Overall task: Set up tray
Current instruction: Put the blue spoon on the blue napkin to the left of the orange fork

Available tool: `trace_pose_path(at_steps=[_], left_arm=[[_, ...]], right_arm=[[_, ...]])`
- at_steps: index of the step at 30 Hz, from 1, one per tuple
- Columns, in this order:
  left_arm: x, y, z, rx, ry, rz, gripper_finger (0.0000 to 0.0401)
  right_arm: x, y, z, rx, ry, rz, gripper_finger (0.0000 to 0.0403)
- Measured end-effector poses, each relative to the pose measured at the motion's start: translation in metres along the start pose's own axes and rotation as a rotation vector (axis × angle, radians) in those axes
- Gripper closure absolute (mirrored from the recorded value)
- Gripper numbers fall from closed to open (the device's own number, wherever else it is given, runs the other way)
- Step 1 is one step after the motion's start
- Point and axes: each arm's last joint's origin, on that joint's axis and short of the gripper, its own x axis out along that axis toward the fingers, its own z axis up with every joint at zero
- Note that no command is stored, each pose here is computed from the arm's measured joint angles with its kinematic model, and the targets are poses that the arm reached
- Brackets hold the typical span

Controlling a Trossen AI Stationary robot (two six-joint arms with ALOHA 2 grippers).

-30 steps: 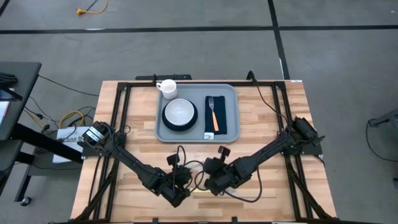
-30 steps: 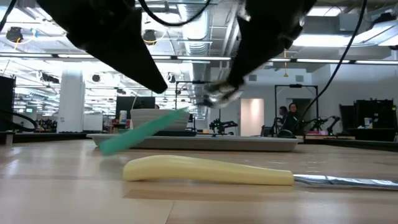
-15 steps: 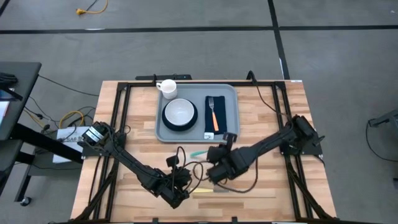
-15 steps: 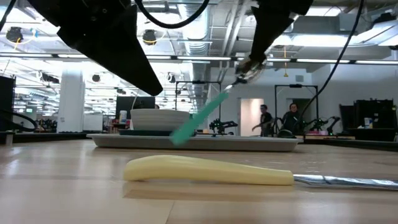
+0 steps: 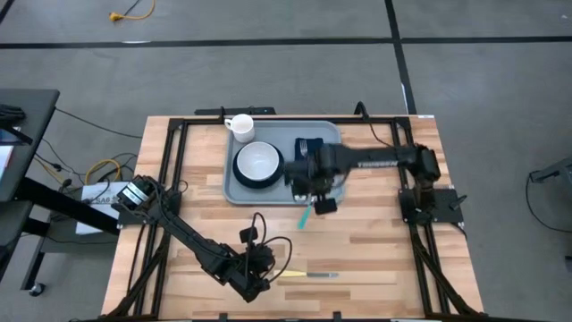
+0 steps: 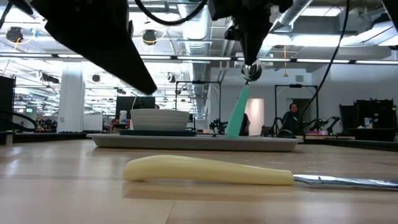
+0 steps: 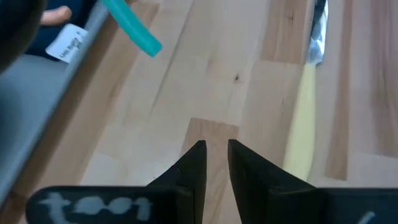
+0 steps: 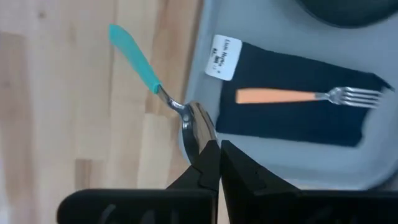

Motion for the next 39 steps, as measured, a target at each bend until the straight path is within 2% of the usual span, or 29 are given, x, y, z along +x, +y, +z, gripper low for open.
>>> trace_pose_path(at_steps=[6, 11, 14, 17, 19, 22, 26, 30, 39], left_arm=[[-0.023, 0.011, 0.014, -0.001, -0.062, 0.014, 0.0344], [-0.052, 0.028, 0.034, 0.021, -0.121, -0.014, 0.0344], [-0.067, 0.039, 0.044, 0.112, -0.157, -0.022, 0.0344], [-0.079, 0.050, 0.051, 0.212, -0.141, -0.082, 0.0344], [-0.085, 0.059, 0.057, 0.207, -0.136, -0.112, 0.0344], [-0.091, 0.076, 0.063, 0.188, -0.130, -0.096, 0.0344], [-0.089, 0.092, 0.064, 0.229, -0.069, -0.053, 0.0344], [-0.079, 0.102, 0.061, 0.248, 0.004, -0.039, 0.0344], [-0.046, 0.126, 0.055, 0.249, 0.053, -0.237, 0.0344]], right_arm=[[-0.004, -0.048, -0.017, -0.055, -0.039, 0.147, 0.0403], [-0.005, -0.079, -0.031, -0.173, -0.075, 0.169, 0.0403], [-0.004, -0.096, -0.040, -0.272, -0.122, 0.199, 0.0403], [-0.003, -0.116, -0.049, -0.348, -0.181, 0.202, 0.0403], [-0.002, -0.130, -0.055, -0.389, -0.225, 0.190, 0.0403], [-0.002, -0.149, -0.061, -0.437, -0.317, 0.153, 0.0403], [-0.002, -0.168, -0.068, -0.504, -0.466, 0.142, 0.0403], [0.003, -0.181, -0.073, -0.557, -0.523, 0.130, 0.0403], [0.064, -0.211, -0.067, -0.588, -0.467, 0.215, 0.0403]])
